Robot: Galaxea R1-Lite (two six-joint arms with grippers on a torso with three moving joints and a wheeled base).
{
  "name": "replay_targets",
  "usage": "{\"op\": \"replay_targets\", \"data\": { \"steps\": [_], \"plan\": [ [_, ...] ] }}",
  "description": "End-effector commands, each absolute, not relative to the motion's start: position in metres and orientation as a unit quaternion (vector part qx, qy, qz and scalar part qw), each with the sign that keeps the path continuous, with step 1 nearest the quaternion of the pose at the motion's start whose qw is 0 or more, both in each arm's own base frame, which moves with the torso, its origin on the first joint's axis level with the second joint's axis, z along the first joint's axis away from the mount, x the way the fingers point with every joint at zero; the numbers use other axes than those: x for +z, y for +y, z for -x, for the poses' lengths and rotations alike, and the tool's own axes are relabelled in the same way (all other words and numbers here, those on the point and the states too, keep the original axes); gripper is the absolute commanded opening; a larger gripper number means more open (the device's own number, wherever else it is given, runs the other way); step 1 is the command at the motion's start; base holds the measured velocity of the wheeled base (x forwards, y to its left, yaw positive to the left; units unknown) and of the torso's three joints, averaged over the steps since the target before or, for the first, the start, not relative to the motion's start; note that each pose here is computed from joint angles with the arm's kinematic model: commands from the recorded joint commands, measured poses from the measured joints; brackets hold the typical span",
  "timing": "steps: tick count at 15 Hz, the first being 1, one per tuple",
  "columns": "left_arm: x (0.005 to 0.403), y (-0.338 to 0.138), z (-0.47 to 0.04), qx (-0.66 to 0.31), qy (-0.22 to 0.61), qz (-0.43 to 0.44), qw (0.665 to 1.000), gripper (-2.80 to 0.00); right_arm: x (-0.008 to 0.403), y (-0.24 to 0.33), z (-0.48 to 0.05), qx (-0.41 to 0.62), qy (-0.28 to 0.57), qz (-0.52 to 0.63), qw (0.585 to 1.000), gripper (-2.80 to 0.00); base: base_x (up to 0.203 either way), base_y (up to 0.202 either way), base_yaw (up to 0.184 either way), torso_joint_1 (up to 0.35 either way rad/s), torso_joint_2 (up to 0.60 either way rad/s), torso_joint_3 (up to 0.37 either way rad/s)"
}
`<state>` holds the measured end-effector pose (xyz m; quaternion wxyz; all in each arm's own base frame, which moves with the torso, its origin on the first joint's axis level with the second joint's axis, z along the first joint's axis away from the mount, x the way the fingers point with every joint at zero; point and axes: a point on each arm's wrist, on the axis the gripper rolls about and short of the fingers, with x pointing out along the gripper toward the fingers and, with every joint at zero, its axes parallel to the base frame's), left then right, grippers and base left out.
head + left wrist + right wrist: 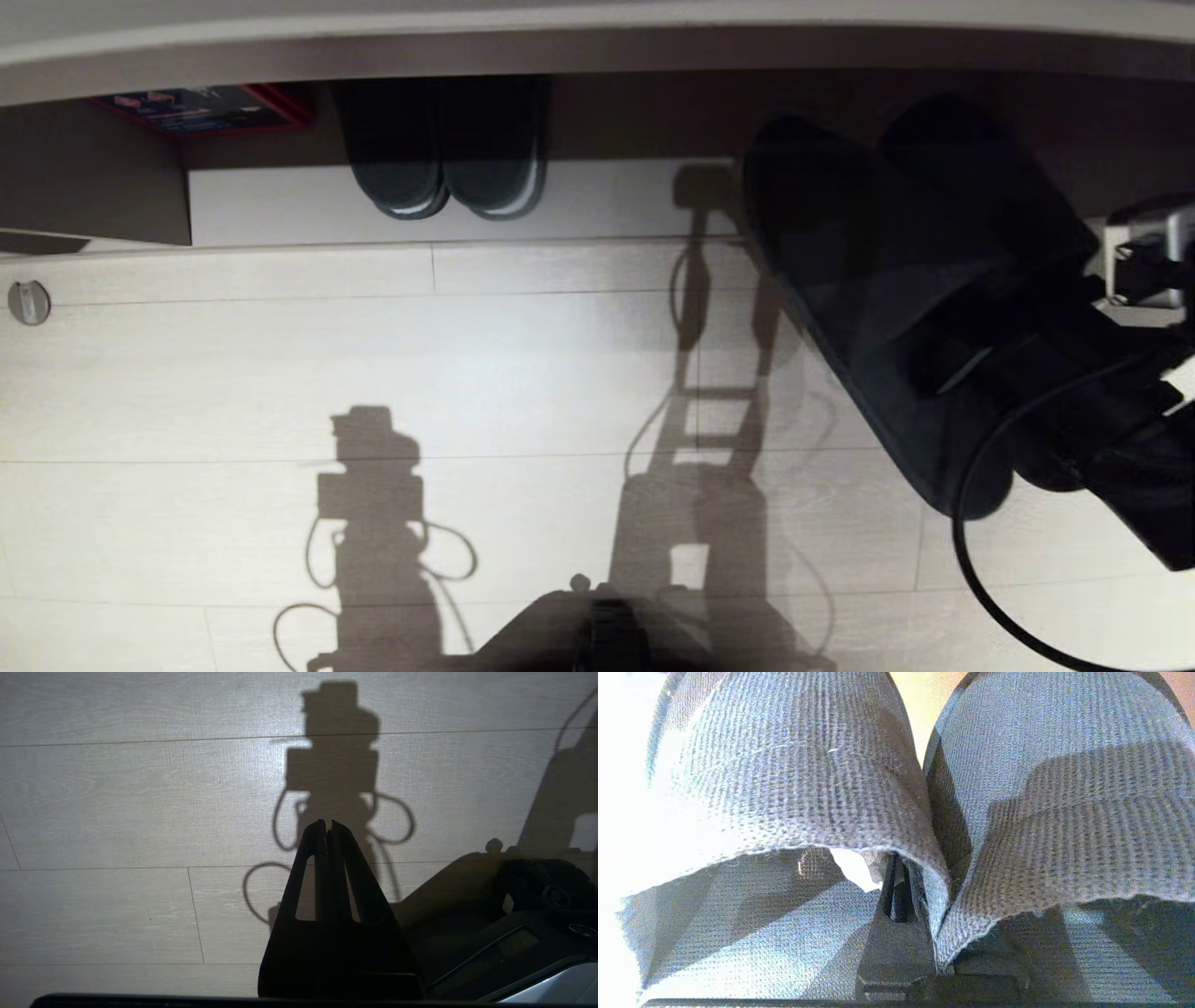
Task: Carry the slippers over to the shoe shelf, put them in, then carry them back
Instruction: Place the slippers on the floor
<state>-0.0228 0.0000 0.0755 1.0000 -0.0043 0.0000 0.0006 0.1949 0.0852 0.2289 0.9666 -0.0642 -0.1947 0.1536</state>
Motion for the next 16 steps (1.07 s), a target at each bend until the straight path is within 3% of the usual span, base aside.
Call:
{"op": "replay_targets", "data": {
  "steps": [1, 8, 16],
  "plan": [
    [0.075, 0.0, 0.023, 0.001, 0.0, 0.005, 1.0, -2.8, 0.244, 0.069, -0.153, 0.15, -0.229, 0.053, 0.96, -2.8, 0.0, 0.0, 0.0, 0.0, 0.0, 0.0],
    [0.075, 0.0, 0.023, 0.001, 0.001, 0.005, 1.0, -2.8, 0.222, 0.021, -0.055, 0.138, -0.153, 0.062, 0.977, -2.8, 0.0, 0.0, 0.0, 0.0, 0.0, 0.0],
    [0.075, 0.0, 0.023, 0.001, 0.001, 0.004, 1.0, -2.8, 0.201, 0.001, -0.002, 0.066, -0.131, 0.033, 0.989, -2.8, 0.0, 0.0, 0.0, 0.0, 0.0, 0.0]
  ]
}}
